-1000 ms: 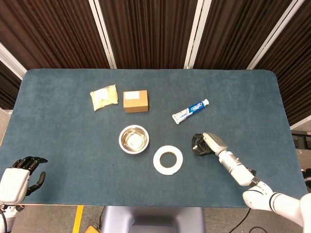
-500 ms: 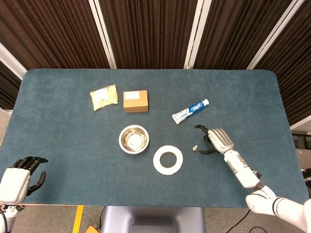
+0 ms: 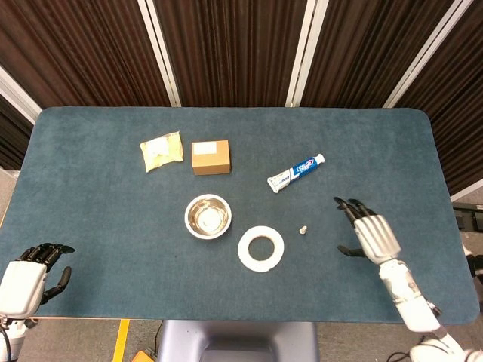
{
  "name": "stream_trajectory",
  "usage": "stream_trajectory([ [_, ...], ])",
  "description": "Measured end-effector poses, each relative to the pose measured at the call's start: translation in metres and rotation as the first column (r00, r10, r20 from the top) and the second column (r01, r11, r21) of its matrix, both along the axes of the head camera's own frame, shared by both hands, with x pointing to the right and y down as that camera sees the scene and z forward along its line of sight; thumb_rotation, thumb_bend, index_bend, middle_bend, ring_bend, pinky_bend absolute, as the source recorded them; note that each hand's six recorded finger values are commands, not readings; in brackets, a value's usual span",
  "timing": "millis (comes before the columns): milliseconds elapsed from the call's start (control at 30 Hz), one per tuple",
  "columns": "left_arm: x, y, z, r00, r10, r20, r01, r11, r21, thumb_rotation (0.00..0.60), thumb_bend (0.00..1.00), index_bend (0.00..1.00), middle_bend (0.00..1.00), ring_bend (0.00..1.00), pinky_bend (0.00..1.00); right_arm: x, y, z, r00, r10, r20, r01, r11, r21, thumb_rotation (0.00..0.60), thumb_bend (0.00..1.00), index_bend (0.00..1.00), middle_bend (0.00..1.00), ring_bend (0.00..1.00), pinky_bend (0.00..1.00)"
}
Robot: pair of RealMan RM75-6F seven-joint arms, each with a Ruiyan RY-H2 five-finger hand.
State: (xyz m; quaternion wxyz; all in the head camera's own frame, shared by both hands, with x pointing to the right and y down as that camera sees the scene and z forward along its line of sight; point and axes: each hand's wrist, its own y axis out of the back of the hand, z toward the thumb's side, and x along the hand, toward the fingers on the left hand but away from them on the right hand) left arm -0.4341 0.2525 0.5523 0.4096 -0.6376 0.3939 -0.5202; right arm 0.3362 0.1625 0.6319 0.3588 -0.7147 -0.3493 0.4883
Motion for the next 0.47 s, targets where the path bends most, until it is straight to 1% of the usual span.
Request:
stream_trajectory([
  [133, 0.000, 0.000, 0.001, 1.000, 0.002, 0.003, -0.002, 1.000, -0.003, 0.600, 0.45, 0.38, 0.40, 0.33, 0.43, 0.024, 0.017, -0.021, 0.997, 0.058, -0.058, -0.054, 0.997, 0.060, 0.600, 0.09, 0.12, 0.15, 0.02, 0.12],
  [233, 0.003, 0.000, 0.002, 1.000, 0.012, 0.007, -0.012, 1.000, -0.002, 0.600, 0.45, 0.38, 0.40, 0.33, 0.43, 0.046, 0.033, -0.032, 0.985, 0.122, -0.125, -0.106, 0.986, 0.125, 0.600, 0.09, 0.12, 0.13, 0.01, 0.12],
  [300, 0.003, 0.000, 0.003, 1.000, 0.017, 0.013, -0.017, 1.000, -0.003, 0.600, 0.45, 0.38, 0.40, 0.33, 0.43, 0.055, 0.043, -0.037, 0.977, 0.148, -0.152, -0.126, 0.981, 0.149, 0.600, 0.09, 0.11, 0.12, 0.00, 0.12],
  [367, 0.004, 0.001, 0.005, 1.000, 0.018, 0.016, -0.018, 1.000, -0.008, 0.600, 0.45, 0.38, 0.40, 0.33, 0.43, 0.058, 0.048, -0.037, 0.976, 0.153, -0.158, -0.129, 0.980, 0.149, 0.600, 0.09, 0.11, 0.12, 0.00, 0.12],
  [467, 0.004, 0.001, 0.008, 1.000, 0.020, 0.018, -0.019, 1.000, -0.020, 0.600, 0.45, 0.38, 0.40, 0.33, 0.43, 0.057, 0.051, -0.032, 0.977, 0.140, -0.161, -0.121, 0.985, 0.122, 0.600, 0.09, 0.11, 0.12, 0.00, 0.12],
])
